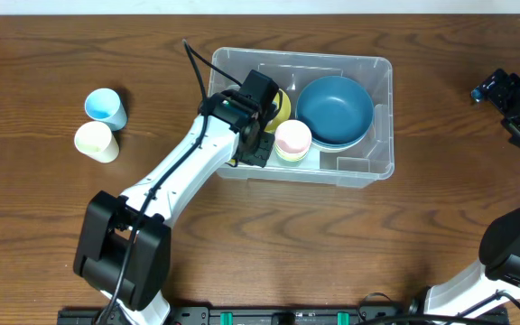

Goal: Pack container
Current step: 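Lower the yellow cup into the bin between the bowl and cup stack, then release the yellow cup and move the left gripper to the blue cup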

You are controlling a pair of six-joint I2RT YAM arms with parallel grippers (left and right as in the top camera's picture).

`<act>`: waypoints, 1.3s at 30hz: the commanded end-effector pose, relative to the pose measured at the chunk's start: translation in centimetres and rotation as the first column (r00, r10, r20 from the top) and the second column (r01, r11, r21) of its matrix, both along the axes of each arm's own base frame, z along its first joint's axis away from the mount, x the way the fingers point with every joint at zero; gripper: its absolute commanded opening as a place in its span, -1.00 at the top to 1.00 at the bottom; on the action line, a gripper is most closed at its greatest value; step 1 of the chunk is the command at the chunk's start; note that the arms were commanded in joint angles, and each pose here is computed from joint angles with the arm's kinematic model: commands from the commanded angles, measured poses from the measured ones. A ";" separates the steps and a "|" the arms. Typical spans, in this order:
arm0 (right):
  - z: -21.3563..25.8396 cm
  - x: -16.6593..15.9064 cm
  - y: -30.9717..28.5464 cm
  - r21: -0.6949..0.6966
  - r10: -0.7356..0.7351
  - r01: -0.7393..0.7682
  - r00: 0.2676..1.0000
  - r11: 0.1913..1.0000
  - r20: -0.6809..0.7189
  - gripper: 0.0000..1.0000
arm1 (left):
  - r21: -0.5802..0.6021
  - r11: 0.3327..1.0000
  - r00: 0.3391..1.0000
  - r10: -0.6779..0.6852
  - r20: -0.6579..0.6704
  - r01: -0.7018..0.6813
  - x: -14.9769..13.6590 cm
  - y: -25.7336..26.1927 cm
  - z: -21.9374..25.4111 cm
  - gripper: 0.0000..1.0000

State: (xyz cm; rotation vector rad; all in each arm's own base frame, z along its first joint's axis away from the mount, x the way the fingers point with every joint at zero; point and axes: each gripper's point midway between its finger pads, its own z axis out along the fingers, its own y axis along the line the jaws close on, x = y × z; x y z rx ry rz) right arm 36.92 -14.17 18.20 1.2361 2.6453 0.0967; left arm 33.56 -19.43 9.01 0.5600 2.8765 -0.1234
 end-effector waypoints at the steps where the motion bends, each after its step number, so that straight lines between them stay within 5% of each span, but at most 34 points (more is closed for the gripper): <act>1: 0.2 -0.1 -0.1 -0.001 -0.013 0.013 1.000 1.000 0.003 -0.99 | 0.019 1.000 1.000 -0.004 0.001 0.004 0.0 0.2 -0.4 0.71; 5: 0.2 -0.1 -0.1 -0.001 -0.013 0.013 1.000 1.000 0.003 -0.99 | 0.019 1.000 1.000 -0.004 0.001 0.004 0.0 0.2 -0.4 0.34; 16: 0.2 -0.1 -0.1 -0.001 -0.013 0.013 1.000 1.000 0.003 -0.98 | 0.010 1.000 1.000 0.005 0.016 -0.005 0.5 0.3 1.1 0.35; 25: 0.2 -0.1 -0.1 -0.001 -0.013 0.013 1.000 1.000 0.003 -0.98 | -0.042 0.998 0.986 0.050 0.156 -0.044 1.4 1.8 10.3 0.34; 32: 0.2 -0.1 -0.1 -0.001 -0.013 0.013 1.000 1.000 0.003 -0.98 | 0.003 0.968 0.890 0.231 0.392 -0.253 3.7 9.6 17.1 0.23; 39: 0.2 -0.1 0.0 -0.001 -0.012 0.012 1.000 1.000 0.003 -0.98 | -0.011 0.849 0.770 0.485 0.415 -0.529 7.0 19.4 16.2 0.20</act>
